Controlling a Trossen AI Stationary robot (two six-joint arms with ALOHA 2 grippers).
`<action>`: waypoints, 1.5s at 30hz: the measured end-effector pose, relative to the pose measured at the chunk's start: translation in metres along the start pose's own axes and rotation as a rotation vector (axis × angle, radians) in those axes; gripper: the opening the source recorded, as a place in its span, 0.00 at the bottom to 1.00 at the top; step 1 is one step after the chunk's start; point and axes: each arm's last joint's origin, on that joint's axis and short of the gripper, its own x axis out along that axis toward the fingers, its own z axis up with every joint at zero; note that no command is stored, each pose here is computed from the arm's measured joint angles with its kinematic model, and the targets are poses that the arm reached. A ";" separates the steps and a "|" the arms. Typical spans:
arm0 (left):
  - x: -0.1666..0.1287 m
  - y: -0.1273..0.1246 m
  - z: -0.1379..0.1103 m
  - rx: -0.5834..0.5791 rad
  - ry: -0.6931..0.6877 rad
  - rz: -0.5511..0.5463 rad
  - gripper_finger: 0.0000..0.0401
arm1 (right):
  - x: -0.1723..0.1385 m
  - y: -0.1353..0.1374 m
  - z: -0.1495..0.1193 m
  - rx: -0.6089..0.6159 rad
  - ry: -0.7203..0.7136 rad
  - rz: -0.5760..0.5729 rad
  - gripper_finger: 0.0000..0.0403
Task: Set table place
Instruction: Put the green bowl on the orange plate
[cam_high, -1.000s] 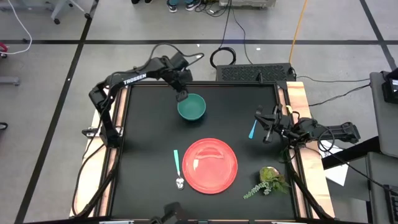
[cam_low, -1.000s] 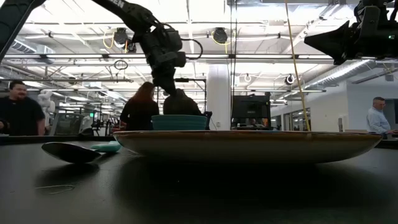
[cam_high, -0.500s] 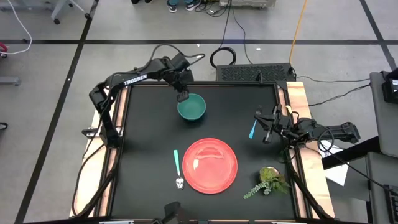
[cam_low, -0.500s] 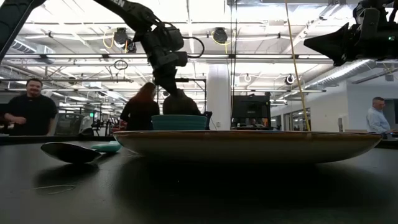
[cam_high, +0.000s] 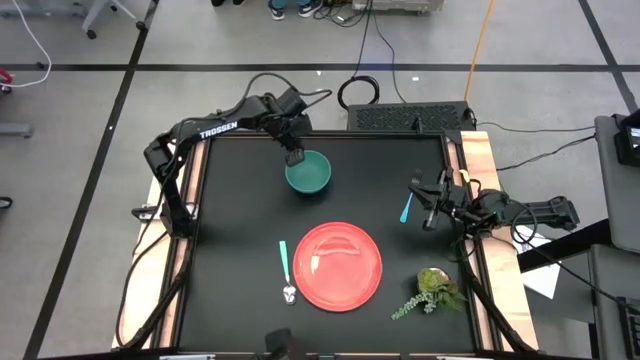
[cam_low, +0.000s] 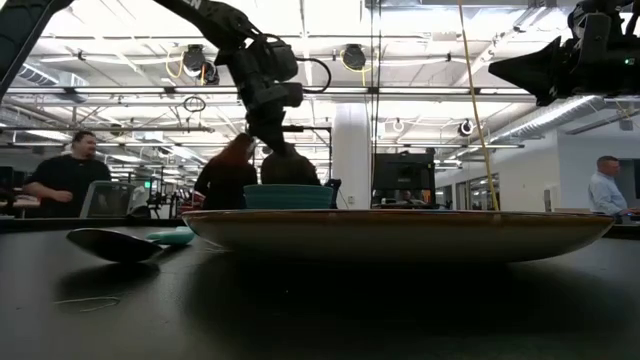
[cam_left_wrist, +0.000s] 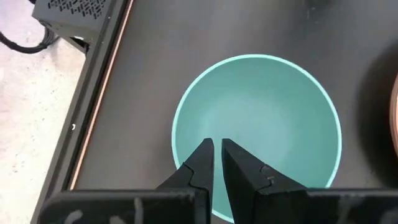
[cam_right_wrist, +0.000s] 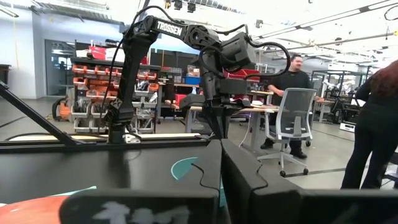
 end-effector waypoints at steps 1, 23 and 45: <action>0.001 -0.001 0.000 -0.001 0.005 -0.002 0.09 | 0.000 0.000 0.000 0.002 0.000 0.000 0.00; 0.026 -0.012 -0.017 0.008 0.079 0.051 0.09 | 0.000 0.000 0.000 0.018 0.000 -0.001 0.00; 0.027 -0.009 -0.010 0.063 0.005 0.081 0.60 | 0.000 0.000 0.000 0.018 0.000 0.000 0.00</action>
